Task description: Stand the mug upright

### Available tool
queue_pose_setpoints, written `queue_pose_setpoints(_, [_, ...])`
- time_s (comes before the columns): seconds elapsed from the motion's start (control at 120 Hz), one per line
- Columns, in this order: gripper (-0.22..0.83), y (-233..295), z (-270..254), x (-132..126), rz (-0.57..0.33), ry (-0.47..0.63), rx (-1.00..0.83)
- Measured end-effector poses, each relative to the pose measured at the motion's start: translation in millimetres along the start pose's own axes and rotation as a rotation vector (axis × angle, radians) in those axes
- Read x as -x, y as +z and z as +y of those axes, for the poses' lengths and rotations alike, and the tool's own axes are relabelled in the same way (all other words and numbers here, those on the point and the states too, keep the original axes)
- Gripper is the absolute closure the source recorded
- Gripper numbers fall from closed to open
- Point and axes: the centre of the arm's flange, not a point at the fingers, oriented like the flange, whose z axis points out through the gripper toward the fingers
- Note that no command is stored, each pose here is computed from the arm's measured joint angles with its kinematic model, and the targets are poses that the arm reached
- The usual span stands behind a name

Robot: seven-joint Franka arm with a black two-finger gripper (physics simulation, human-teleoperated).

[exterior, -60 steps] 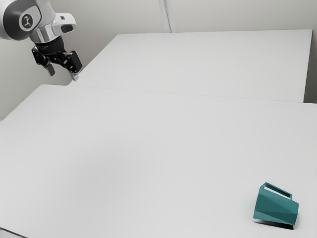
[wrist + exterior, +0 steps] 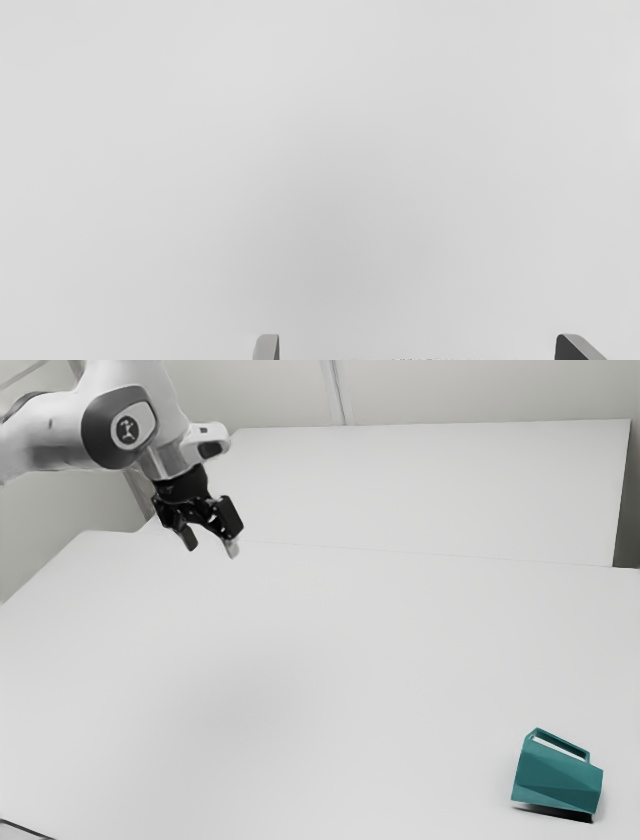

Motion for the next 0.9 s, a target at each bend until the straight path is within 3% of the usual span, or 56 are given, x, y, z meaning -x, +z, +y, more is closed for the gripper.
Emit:
queue_pose_setpoints(0.267, [0.0, 113.1, 109.2, -31.2, -0.178, -0.026, 0.372])
queue_pose_setpoints(0.567, [0.0, 196.1, 222.8, -14.4, -0.319, -0.107, 0.622])
queue_pose_setpoints(0.9, [0.0, 271.6, 322.0, -9.0, -0.448, -0.276, 0.84])
